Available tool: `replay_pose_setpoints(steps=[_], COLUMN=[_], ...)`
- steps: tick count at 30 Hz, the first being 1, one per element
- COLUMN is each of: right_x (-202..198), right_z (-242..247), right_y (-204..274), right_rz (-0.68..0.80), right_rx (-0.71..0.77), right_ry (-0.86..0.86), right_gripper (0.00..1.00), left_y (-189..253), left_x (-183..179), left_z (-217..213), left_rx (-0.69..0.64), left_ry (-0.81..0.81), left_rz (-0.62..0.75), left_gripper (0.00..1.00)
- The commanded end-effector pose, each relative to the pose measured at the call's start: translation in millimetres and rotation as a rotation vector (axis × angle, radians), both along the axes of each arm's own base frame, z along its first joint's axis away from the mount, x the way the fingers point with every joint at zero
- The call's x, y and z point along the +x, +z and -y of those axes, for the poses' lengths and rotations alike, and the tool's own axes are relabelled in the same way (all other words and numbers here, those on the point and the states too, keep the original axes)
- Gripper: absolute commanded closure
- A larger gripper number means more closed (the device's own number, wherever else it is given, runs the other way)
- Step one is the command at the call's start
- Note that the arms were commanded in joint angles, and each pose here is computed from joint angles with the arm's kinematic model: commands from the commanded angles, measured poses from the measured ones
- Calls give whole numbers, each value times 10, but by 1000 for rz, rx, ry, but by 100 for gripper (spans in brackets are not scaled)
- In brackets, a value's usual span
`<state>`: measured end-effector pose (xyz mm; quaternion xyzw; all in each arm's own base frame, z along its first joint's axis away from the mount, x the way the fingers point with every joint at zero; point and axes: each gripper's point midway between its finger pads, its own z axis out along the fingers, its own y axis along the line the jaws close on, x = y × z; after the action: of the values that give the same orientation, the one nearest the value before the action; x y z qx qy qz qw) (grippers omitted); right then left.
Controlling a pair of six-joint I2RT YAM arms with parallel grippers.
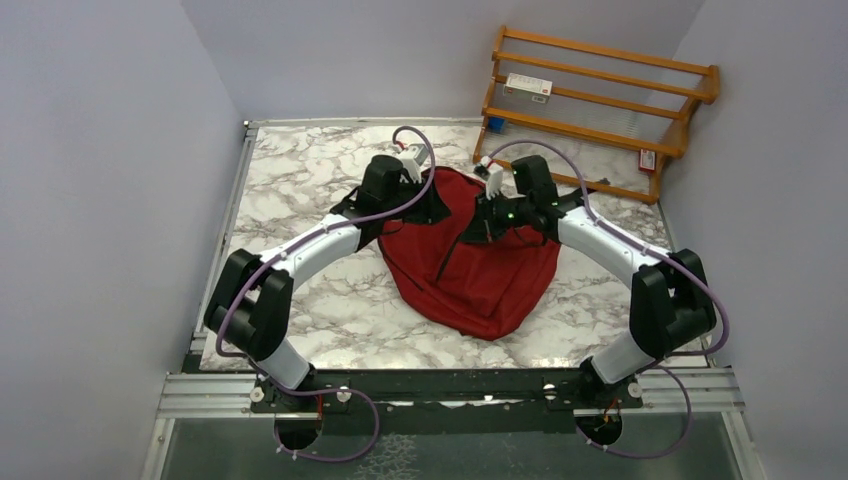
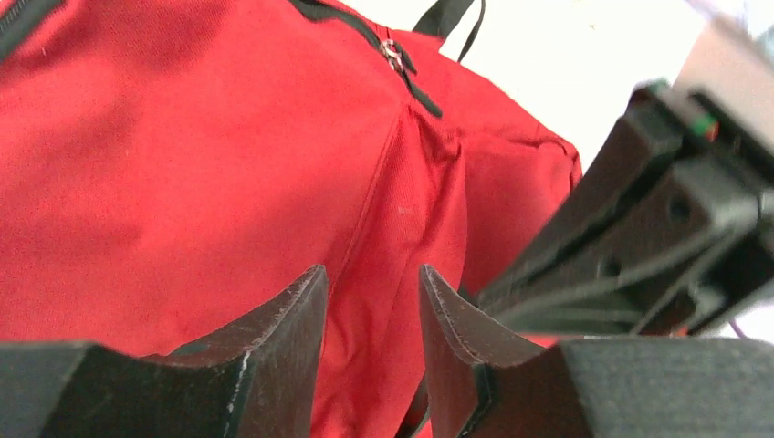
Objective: Pack the student bag
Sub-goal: Zip the student bag at the center of the board.
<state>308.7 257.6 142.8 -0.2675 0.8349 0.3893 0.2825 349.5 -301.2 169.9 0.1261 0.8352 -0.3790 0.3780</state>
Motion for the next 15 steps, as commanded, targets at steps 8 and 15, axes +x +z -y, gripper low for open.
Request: replay_pose_setpoints(steps=[8,15], right_x=[-368,-460], right_z=[-276,-172], right_y=[181,87], right_rz=[103,160], right_rx=[76,70], right_ry=[92,80], right_gripper=[99,99], left_y=[132,43], left_x=[206,115], left_z=[228,416], left_rx=[-77,-43], left_ry=[-73,-170], left_rz=[-7,-13], left_gripper=[49,42])
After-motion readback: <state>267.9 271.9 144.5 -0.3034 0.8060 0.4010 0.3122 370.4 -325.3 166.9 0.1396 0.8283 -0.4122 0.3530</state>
